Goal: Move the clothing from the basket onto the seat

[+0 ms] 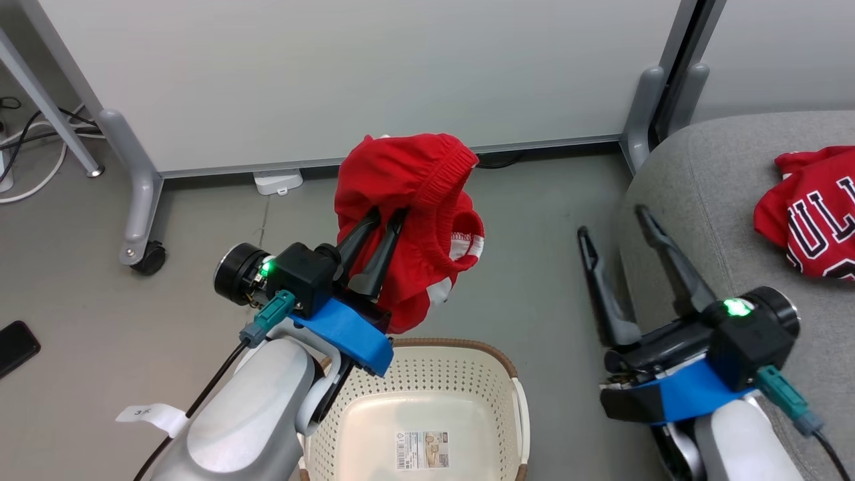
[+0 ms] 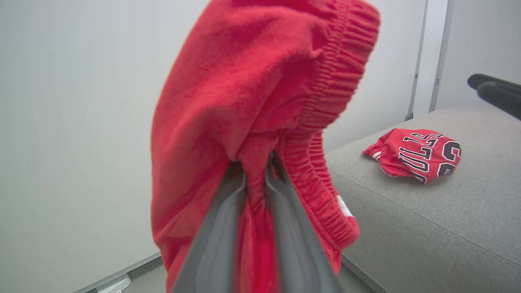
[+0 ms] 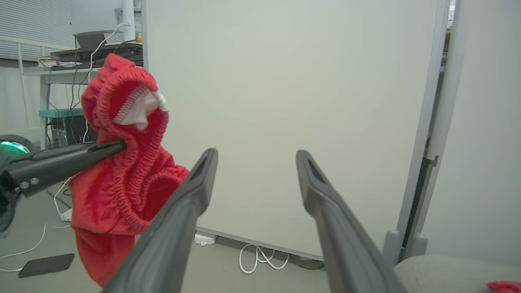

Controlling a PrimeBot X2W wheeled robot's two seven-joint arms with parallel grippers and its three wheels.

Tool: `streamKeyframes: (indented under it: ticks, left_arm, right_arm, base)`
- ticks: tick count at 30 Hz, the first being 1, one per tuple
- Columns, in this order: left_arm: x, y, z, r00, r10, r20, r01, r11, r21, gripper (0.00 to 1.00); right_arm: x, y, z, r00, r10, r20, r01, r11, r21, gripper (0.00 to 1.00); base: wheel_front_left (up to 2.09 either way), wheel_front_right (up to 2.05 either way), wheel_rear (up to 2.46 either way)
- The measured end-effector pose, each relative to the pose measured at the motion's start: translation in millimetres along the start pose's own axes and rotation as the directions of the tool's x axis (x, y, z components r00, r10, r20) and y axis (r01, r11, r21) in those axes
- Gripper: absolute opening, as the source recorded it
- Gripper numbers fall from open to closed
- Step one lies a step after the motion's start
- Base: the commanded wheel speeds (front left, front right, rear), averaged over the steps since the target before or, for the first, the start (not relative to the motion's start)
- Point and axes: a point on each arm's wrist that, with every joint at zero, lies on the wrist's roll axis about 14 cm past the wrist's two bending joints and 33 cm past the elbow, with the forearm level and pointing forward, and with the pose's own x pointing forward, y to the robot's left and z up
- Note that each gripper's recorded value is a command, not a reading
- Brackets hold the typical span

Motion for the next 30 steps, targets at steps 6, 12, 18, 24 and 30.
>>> streamKeyframes:
  ticks: [6, 12, 18, 24, 30]
  left_arm:
    - [0.6, 2.0, -1.2, 1.0, 0.003, -0.002, -0.003, 1.0, 0.0, 0.0]
    - [2.8, 3.1, 1.8, 1.0, 0.003, 0.005, -0.003, 1.0, 0.008, 0.0]
    - [7.4, 1.5, 1.7, 1.0, -0.009, 0.007, 0.009, 1.0, 0.011, 0.0]
    - [12.7, -5.2, 1.0, 0.999, -0.036, 0.009, 0.035, 0.999, 0.012, 0.0]
    - [15.4, -10.3, 0.4, 0.999, -0.05, 0.012, 0.05, 0.999, 0.005, 0.0]
  right_arm:
    - [15.8, 54.5, -6.6, 0.982, 0.19, -0.007, -0.189, 0.982, 0.026, 1.0]
    - [24.0, 94.8, -24.6, 0.945, 0.324, -0.048, -0.321, 0.946, 0.052, 1.0]
    - [37.6, 107.7, -46.5, 0.921, 0.377, -0.101, -0.373, 0.926, 0.054, 1.0]
    - [49.1, 120.3, -68.8, 0.892, 0.424, -0.158, -0.42, 0.906, 0.057, 1.0]
    - [58.3, 129.5, -80.8, 0.876, 0.444, -0.188, -0.437, 0.896, 0.075, 0.0]
  base:
    - [0.0, 0.0, 0.0]
    - [0.0, 0.0, 0.0]
    - [0.0, 0.0, 0.0]
    - [0.0, 0.0, 0.0]
    - [0.0, 0.0, 0.0]
